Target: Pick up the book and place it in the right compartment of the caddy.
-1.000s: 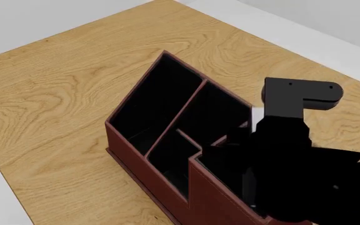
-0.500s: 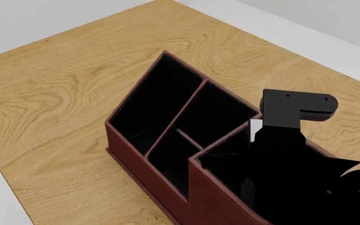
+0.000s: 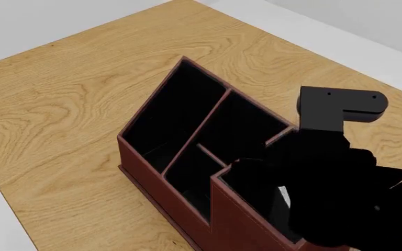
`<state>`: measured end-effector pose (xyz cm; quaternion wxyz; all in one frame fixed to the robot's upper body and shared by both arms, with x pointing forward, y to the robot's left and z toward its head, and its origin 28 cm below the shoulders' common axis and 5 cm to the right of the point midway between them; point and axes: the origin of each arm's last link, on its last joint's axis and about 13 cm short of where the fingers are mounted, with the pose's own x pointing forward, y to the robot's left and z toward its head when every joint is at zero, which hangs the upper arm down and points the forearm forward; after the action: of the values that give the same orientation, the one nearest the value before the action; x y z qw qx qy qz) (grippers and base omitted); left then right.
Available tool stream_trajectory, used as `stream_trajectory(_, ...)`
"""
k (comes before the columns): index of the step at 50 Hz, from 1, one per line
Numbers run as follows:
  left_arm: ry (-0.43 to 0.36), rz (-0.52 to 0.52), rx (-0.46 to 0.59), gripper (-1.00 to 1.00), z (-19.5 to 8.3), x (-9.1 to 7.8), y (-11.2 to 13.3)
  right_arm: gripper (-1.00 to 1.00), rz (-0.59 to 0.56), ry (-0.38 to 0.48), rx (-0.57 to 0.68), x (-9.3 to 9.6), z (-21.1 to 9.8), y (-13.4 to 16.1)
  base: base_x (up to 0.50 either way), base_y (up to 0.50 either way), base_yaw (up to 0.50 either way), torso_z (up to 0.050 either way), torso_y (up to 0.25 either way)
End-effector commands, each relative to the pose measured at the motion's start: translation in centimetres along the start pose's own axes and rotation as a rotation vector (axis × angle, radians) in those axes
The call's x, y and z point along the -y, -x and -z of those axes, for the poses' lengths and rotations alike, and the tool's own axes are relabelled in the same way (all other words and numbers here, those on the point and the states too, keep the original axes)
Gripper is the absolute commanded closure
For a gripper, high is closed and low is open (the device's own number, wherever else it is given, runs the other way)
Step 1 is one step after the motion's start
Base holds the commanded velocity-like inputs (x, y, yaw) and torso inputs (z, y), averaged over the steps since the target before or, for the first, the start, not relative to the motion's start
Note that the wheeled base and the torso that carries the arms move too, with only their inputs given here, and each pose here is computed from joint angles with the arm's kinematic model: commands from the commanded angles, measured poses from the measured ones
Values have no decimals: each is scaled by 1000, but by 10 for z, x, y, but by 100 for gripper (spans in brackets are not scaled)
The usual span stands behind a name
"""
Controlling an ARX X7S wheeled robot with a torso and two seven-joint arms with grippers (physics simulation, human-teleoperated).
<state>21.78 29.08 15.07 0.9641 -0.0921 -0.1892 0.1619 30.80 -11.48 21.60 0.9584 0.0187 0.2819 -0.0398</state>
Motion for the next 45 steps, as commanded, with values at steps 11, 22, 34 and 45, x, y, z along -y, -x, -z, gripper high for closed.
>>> stream_trajectory(11, 2, -1, 2, -100, -1, -1, 0, -100, -6, 31, 68, -3, -19, 26, 0, 0, 0, 0, 0)
stream_trajectory(22, 1, 0, 2, -100, 0, -1, 0, -100, -5, 42, 101, -4, -28, 38, 0, 0, 0, 0, 0)
stream_trajectory(34, 3, -3, 2, -100, -1, -1, 0, -100, -24, 62, 155, -8, -33, 50, 0, 0, 0, 0, 0)
stream_trajectory(45, 7, -7, 2, -100, -2, -2, 0, -100, -74, 72, 220, -15, -31, 58, 0, 0, 0, 0, 0)
